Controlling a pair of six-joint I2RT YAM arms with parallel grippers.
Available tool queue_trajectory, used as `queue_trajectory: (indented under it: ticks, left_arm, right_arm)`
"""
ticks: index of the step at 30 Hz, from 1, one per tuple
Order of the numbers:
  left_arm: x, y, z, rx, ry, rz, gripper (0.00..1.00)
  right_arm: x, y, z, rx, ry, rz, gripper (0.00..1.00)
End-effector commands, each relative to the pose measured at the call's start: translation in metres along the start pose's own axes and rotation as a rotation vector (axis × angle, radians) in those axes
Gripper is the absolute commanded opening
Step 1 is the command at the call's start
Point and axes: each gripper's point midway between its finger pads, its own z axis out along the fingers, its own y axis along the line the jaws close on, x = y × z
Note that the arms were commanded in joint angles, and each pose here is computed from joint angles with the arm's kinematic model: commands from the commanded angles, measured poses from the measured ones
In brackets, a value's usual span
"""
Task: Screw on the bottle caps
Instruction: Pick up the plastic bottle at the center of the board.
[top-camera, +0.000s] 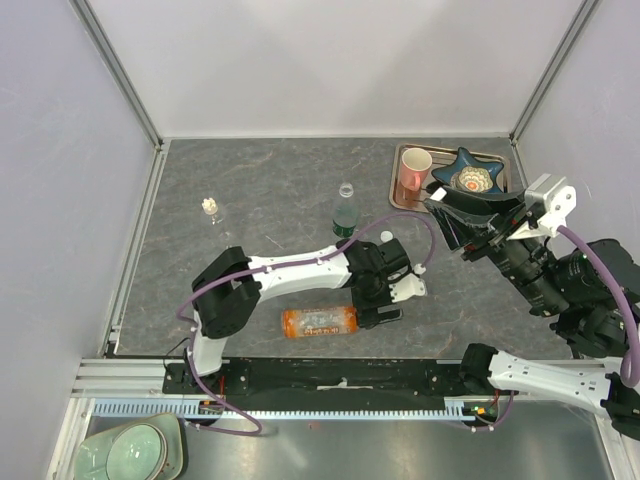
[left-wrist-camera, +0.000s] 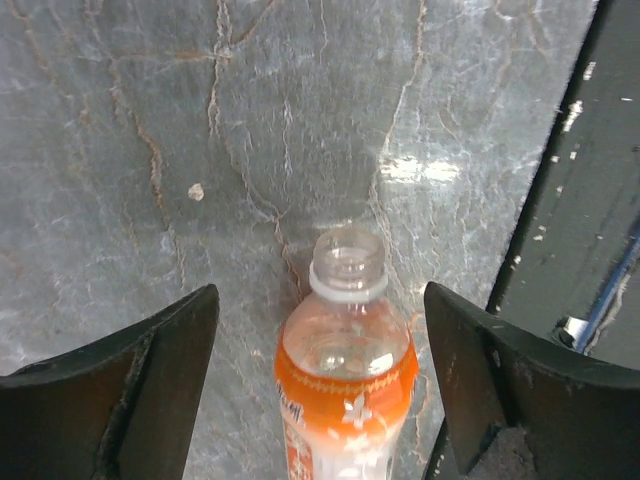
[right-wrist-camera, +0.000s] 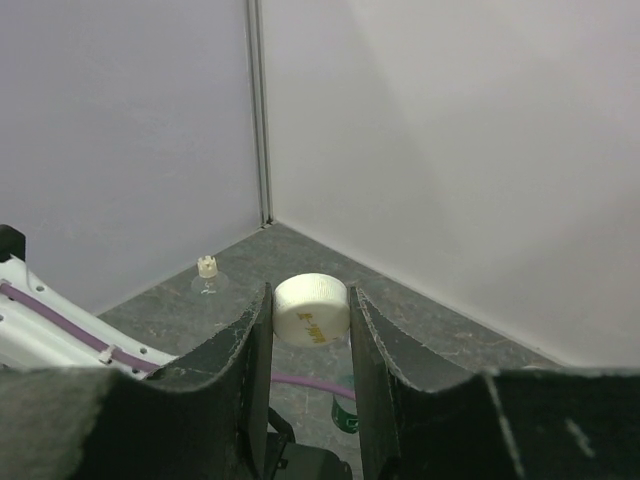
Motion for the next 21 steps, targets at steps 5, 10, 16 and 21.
queue_trajectory:
  ticks: [5,10,16,21]
  left_arm:
    - [-0.027,-0.009,-0.098,-0.072,-0.161,0.029,0.99]
    - [0.021,-0.023,-0.111,-0.083,-0.135,0.047,0.99]
    - [0.075,-0.032,-0.083,-0.076,-0.061,0.037,0.99]
    - [0.103,-0.029,-0.056,-0.088,0.014,0.009,0.99]
  right_arm:
    - [-0.016,-0.003,0.0,0.017,-0.012,0.043,0.23]
    - [-0.013,0.001,0.005,0.007,0.007,0.041,0.24]
    - [-0.013,0.006,0.01,-0.007,0.013,0.053,0.25]
    - [-0.01,0.012,0.015,-0.028,0.023,0.065,0.25]
